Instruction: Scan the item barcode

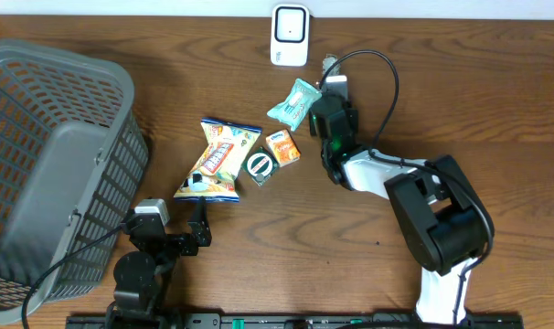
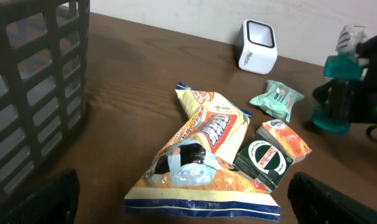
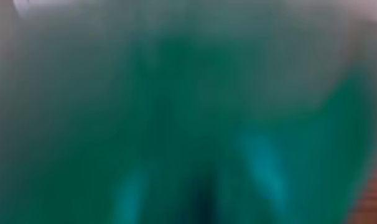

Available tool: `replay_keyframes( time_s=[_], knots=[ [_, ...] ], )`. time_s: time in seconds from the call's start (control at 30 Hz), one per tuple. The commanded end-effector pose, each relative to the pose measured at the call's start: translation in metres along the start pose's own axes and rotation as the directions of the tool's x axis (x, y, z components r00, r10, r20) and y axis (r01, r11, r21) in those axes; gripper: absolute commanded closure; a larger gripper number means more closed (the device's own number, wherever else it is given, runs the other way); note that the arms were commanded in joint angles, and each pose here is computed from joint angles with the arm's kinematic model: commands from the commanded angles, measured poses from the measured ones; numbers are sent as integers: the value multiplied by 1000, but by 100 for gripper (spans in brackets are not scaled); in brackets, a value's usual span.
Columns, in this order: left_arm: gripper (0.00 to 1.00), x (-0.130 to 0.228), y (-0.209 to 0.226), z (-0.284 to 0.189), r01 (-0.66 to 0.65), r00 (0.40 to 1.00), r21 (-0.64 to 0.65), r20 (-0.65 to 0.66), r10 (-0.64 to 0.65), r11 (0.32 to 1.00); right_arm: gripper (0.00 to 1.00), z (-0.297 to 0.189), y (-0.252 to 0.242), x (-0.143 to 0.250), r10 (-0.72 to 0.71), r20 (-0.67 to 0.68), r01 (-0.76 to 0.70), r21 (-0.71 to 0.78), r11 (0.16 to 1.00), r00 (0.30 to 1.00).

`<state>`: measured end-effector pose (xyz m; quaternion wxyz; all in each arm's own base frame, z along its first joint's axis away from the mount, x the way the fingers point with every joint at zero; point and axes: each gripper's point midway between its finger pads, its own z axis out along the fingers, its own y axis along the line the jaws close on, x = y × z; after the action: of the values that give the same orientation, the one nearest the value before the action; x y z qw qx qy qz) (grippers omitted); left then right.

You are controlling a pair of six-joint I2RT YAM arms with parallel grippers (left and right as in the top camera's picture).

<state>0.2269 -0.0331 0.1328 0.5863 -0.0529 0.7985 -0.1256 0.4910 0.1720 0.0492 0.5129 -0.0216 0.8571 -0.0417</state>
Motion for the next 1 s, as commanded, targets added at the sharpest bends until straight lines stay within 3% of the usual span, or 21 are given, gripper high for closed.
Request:
replay_keyframes(
  time_s=[0.0, 0.17, 0.3, 0.47, 0.7, 0.83, 0.97],
  knots=[
    [2, 12, 3, 2, 7, 999, -5, -34, -7, 1000, 54, 2, 8, 13, -21, -23, 20, -13, 1000, 1000],
    [2, 12, 3, 2, 7, 999, -5, -34, -7, 1000, 54, -1, 14, 15, -30, -26, 30, -24, 999, 999],
    [2, 12, 3, 2, 7, 999, -5, -34, -7, 1000, 84, -5, 18, 13, -38, -31, 37, -31, 999, 999],
    [2, 12, 3, 2, 7, 999, -5, -34, -7, 1000, 97, -13, 17, 9, -52, -50, 50, -31, 998, 997],
    [2, 12, 3, 2, 7, 999, -5, -34, -7, 1000, 99, -35, 3, 16, -104, -160, 102, -21, 995, 982],
    [2, 12, 3, 2, 7, 999, -5, -34, -7, 1000, 99, -48, -2, 43, -73, -291, 69, -23, 997, 954],
    [2, 12, 3, 2, 7, 999, -5, -34, -7, 1000, 99, -65, 2, 84, -67, -464, 36, -76, 997, 883]
  ],
)
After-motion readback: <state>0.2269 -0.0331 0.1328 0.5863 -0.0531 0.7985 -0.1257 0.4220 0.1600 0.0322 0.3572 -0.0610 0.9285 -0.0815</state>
